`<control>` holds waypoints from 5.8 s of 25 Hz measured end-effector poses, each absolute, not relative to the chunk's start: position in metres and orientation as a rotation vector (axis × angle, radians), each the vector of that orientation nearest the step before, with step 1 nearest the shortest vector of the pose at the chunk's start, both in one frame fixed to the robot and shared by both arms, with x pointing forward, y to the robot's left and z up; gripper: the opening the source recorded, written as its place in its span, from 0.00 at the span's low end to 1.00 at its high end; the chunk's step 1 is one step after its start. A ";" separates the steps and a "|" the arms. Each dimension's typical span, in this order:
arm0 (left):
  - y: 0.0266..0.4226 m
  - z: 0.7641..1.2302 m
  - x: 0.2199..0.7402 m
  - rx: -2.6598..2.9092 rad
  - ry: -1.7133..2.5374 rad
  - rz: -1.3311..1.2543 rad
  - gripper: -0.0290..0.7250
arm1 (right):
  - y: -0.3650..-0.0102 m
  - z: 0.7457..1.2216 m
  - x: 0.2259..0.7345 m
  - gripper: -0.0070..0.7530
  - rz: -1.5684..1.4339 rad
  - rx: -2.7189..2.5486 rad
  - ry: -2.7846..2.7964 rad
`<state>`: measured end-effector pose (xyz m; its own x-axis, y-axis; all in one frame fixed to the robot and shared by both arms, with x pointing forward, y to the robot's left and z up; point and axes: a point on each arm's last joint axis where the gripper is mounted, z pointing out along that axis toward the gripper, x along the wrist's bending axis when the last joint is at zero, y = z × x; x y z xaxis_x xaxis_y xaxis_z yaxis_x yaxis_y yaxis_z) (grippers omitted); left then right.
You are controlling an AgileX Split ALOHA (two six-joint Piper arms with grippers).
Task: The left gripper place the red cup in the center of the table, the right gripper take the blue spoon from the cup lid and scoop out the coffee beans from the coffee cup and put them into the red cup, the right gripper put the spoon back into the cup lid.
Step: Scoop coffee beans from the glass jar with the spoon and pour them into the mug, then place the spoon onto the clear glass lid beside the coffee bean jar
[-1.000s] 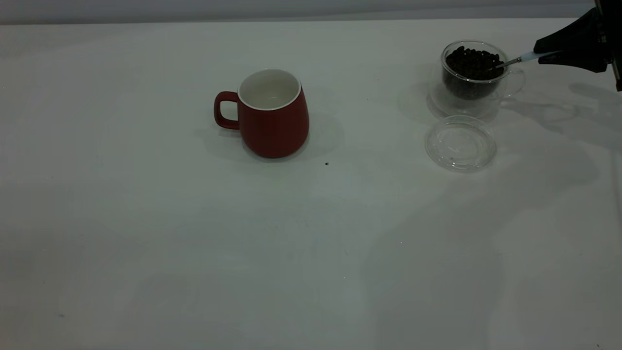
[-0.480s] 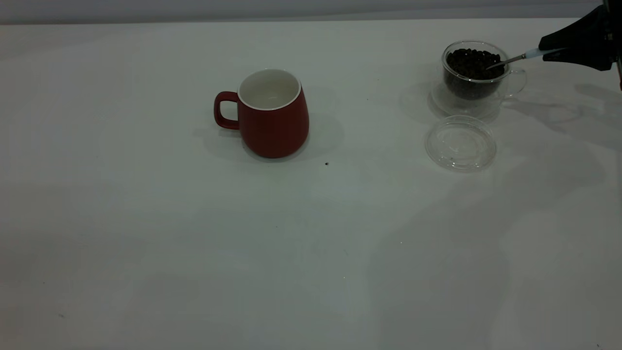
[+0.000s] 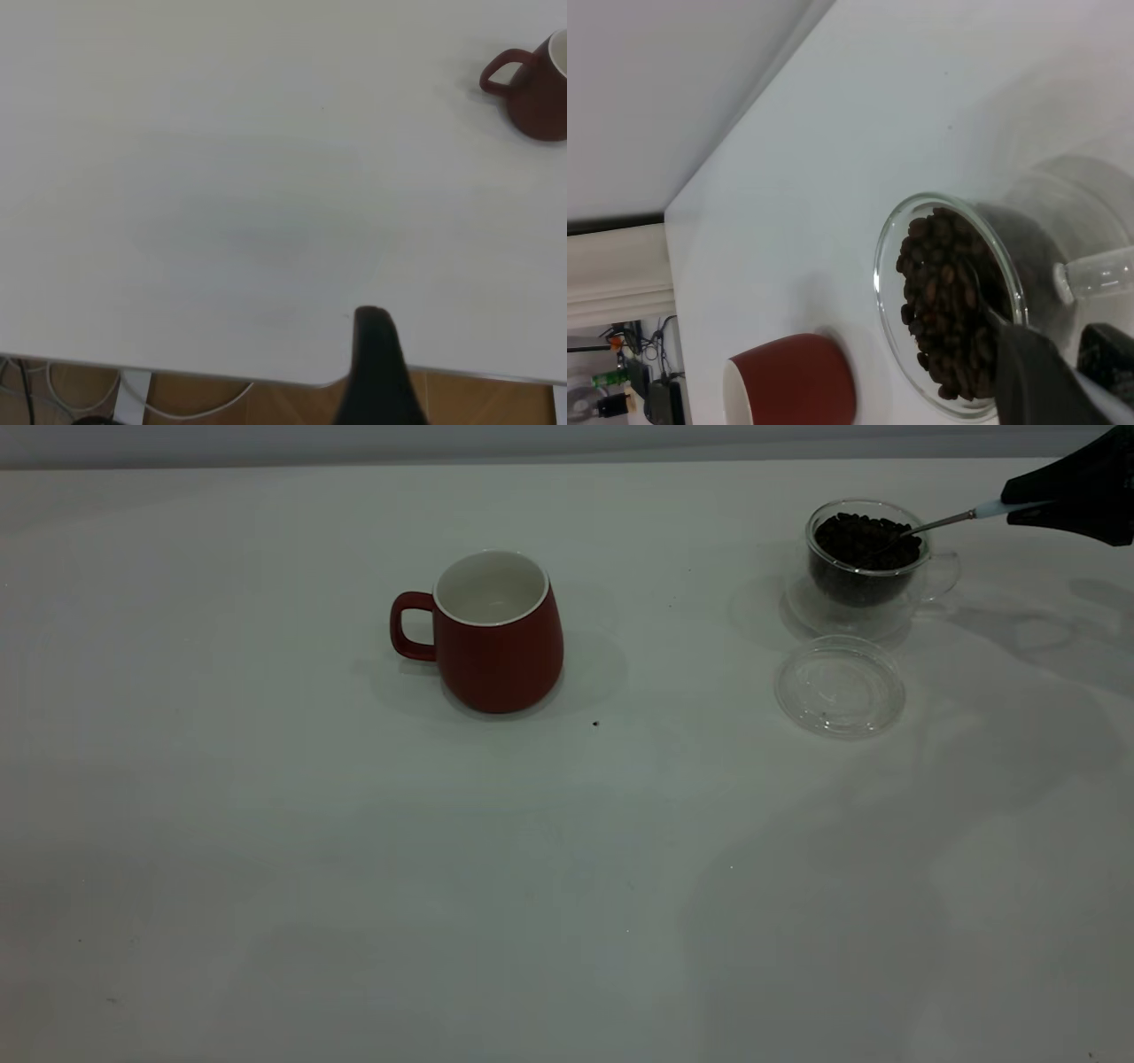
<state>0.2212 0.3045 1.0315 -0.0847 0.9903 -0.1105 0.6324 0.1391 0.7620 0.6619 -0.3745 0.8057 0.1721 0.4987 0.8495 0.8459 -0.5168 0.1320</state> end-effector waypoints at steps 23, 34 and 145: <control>0.305 1.032 0.221 1.560 1.791 0.727 0.82 | -0.389 0.828 0.660 0.15 -1.362 -2.031 -1.261; 0.305 1.032 0.221 1.559 1.792 0.727 0.82 | -0.388 0.830 0.659 0.15 -1.369 -2.008 -1.260; 0.305 1.032 0.221 1.558 1.792 0.726 0.82 | -0.298 0.892 0.561 0.14 -1.216 -2.125 -1.867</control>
<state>0.2212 0.3045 1.0315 -0.0860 0.9899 -0.1126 0.6323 0.1416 0.7617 0.5610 -0.2982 0.8919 -0.0463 0.8114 0.5827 0.8611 -0.2633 0.4349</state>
